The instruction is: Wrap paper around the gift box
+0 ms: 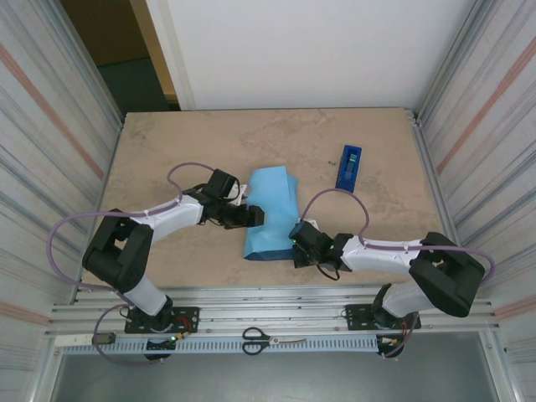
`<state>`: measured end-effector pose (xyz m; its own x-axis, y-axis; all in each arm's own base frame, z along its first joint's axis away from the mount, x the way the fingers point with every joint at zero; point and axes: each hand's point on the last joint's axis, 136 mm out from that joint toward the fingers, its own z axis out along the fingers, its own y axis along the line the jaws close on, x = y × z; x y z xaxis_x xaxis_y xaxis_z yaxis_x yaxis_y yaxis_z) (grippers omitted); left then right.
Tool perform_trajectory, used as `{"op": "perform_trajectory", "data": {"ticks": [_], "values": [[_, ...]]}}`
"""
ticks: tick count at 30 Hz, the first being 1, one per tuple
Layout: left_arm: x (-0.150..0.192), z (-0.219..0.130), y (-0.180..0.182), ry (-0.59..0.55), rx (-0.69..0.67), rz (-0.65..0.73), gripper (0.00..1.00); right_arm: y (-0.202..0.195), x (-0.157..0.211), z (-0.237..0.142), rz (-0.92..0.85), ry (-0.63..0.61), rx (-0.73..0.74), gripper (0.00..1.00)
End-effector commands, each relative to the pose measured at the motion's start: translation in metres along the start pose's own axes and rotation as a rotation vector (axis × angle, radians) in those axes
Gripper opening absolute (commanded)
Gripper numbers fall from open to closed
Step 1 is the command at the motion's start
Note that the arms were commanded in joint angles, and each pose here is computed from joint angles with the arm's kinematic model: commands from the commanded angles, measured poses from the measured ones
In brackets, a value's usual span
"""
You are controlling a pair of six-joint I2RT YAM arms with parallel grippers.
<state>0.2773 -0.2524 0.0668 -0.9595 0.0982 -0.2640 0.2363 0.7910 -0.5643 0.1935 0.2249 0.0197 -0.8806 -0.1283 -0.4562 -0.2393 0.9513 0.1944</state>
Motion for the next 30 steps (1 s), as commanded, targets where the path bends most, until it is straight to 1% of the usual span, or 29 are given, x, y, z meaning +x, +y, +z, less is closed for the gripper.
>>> {"op": "perform_trajectory", "data": {"ticks": [1,2,5,8,11,16,19,21,22,23,26,27,28,30], "values": [[0.018,0.007,0.019,0.066,-0.078,-0.02,0.71,-0.002,0.0,-0.005,0.007,-0.011,0.007,0.15],[0.017,0.006,0.019,0.064,-0.076,-0.019,0.71,-0.005,-0.001,-0.009,0.011,-0.017,0.02,0.19],[0.016,0.004,0.017,0.058,-0.074,-0.015,0.71,-0.013,-0.002,-0.022,0.014,-0.044,0.024,0.22],[0.014,0.003,0.015,0.052,-0.07,-0.012,0.71,-0.023,-0.002,-0.034,0.027,-0.056,0.015,0.28],[0.01,0.001,0.011,0.043,-0.061,-0.006,0.71,-0.029,-0.007,-0.044,0.058,-0.096,-0.022,0.36],[0.006,-0.002,0.006,0.037,-0.051,0.001,0.72,-0.038,-0.02,-0.065,0.105,-0.175,-0.063,0.43],[0.005,-0.003,0.005,0.036,-0.049,0.005,0.72,-0.038,-0.033,-0.079,0.155,-0.218,-0.13,0.49],[0.005,-0.004,0.004,0.036,-0.045,0.009,0.72,-0.03,-0.046,-0.091,0.181,-0.249,-0.211,0.57],[0.004,-0.004,0.002,0.035,-0.039,0.011,0.73,-0.026,-0.054,-0.096,0.196,-0.265,-0.248,0.66],[0.003,-0.005,0.001,0.031,-0.033,0.013,0.73,-0.024,-0.062,-0.1,0.22,-0.276,-0.274,0.72],[-0.002,-0.008,-0.004,0.018,-0.024,0.021,0.74,-0.016,-0.081,-0.103,0.27,-0.261,-0.35,0.85],[-0.003,-0.009,-0.006,0.014,-0.02,0.024,0.74,-0.015,-0.085,-0.101,0.286,-0.245,-0.361,0.93],[-0.006,-0.009,-0.008,0.011,-0.014,0.024,0.75,-0.013,-0.09,-0.099,0.299,-0.226,-0.364,0.96],[-0.01,-0.012,-0.013,0.004,-0.001,0.026,0.77,-0.01,-0.098,-0.09,0.303,-0.176,-0.366,0.98]]}}
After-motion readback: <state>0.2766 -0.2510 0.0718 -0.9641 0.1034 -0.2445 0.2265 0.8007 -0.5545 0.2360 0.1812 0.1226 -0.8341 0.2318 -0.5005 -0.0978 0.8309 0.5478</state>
